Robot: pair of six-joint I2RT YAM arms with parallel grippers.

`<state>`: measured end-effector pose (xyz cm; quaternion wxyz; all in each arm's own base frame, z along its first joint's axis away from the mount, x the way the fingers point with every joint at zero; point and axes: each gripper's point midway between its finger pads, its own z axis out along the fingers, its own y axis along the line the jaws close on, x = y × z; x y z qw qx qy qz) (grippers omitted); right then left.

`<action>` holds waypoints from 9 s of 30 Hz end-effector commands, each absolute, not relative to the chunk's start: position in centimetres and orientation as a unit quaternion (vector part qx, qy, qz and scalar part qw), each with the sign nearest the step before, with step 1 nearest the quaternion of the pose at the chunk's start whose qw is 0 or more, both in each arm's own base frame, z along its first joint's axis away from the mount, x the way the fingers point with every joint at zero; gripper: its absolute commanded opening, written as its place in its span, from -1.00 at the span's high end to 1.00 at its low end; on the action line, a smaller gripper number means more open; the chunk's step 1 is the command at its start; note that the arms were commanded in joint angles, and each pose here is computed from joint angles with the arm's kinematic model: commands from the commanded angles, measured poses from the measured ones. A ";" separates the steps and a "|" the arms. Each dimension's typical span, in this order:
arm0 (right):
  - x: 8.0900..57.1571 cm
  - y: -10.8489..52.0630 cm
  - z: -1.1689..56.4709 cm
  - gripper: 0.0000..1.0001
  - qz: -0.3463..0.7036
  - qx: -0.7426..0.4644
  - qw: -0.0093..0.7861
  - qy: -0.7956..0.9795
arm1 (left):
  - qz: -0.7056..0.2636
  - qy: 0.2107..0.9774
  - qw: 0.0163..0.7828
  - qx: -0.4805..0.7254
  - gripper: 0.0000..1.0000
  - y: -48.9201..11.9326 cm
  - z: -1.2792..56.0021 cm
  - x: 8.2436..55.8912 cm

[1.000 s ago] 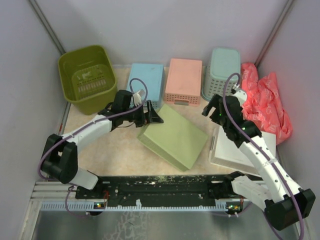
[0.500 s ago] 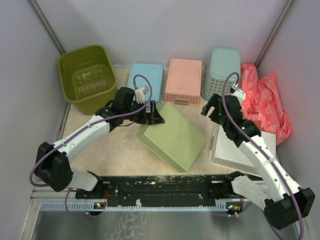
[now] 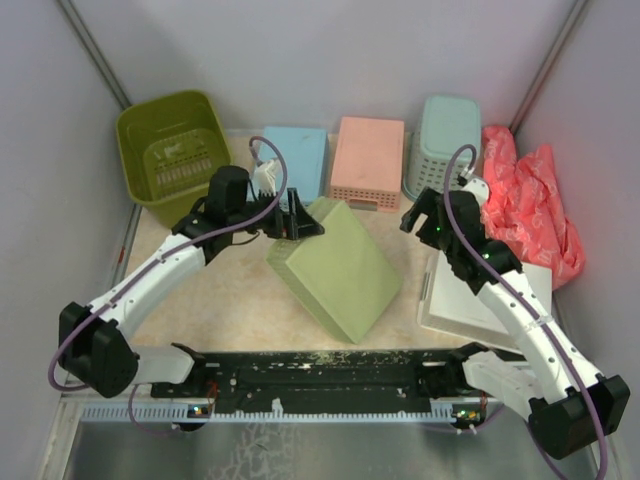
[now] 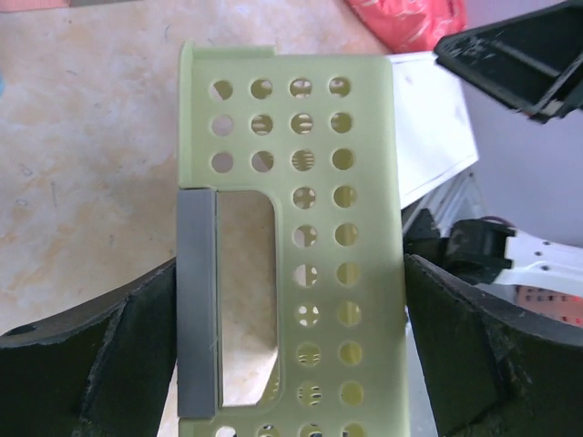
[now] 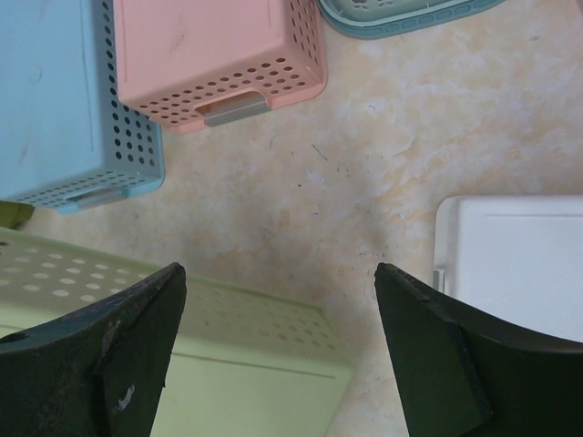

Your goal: Turn the large container upside down

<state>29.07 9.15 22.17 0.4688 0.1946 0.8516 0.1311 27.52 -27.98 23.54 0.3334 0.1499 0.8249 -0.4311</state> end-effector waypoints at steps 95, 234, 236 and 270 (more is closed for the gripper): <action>30.6 51.4 17.9 -0.65 0.352 -0.214 0.356 0.839 | -0.035 0.826 0.531 -0.185 -0.99 1.0 35.7 37.6; 27.2 23.3 21.0 -0.69 0.187 -0.028 0.465 0.865 | -0.447 0.749 0.487 -0.040 -0.01 -9.4 29.4 34.1; 27.2 23.3 20.9 -0.69 0.185 -0.029 0.465 0.865 | -0.404 0.774 0.483 -0.062 -0.38 -8.3 28.1 34.4; 32.2 36.9 29.8 -0.73 0.614 -0.096 0.382 0.684 | -0.026 0.869 0.490 -0.057 0.34 -4.1 29.5 38.6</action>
